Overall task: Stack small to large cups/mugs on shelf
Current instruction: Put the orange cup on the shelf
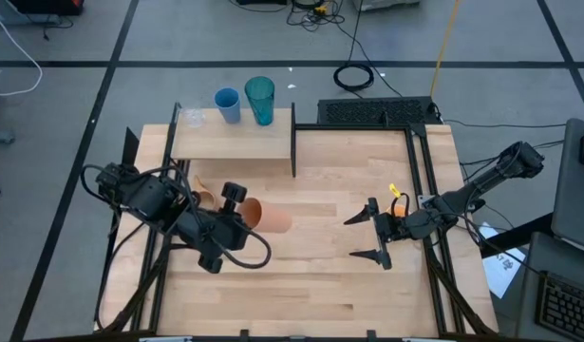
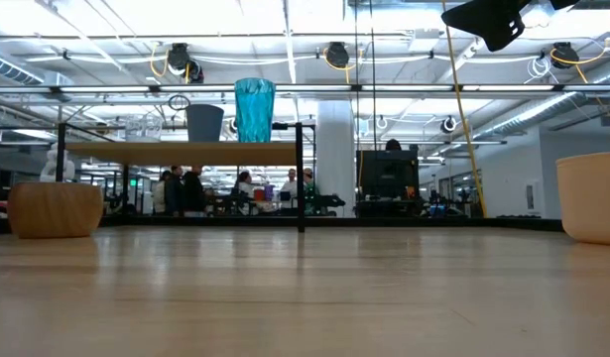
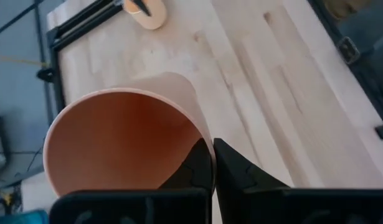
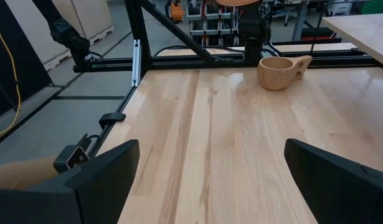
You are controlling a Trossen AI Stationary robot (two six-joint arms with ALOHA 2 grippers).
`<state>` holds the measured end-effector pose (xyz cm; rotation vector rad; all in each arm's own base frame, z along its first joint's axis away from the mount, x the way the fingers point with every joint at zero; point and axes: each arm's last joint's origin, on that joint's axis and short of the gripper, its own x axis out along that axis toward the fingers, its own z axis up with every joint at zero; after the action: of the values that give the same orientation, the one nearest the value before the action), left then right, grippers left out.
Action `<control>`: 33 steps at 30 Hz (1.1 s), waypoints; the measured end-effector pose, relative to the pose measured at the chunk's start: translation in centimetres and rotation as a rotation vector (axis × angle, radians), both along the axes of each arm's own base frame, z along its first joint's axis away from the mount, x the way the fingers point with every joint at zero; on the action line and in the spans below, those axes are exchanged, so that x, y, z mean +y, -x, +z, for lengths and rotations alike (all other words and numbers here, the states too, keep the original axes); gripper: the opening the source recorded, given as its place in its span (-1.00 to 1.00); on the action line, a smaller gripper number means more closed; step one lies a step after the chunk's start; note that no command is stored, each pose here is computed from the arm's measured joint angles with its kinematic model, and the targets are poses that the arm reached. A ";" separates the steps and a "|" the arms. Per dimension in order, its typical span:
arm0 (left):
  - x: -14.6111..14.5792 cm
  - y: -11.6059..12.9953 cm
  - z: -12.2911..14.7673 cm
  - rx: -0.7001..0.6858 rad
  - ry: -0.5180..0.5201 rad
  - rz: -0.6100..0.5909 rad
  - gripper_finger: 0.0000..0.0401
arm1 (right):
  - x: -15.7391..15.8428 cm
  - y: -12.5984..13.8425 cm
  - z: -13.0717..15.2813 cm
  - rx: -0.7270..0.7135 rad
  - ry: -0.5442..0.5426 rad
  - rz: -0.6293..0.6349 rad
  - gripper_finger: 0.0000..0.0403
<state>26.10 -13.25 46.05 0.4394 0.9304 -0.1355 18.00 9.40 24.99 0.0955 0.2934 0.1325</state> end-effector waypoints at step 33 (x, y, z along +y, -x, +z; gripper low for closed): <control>7.3 -3.1 0.3 -0.150 0.559 0.887 -1.00 | -0.2 -0.4 0.4 -0.073 0.063 -0.121 0.94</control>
<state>29.23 -5.93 46.36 -0.4896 0.8236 0.4364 18.40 9.20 25.42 0.0454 0.2179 0.0062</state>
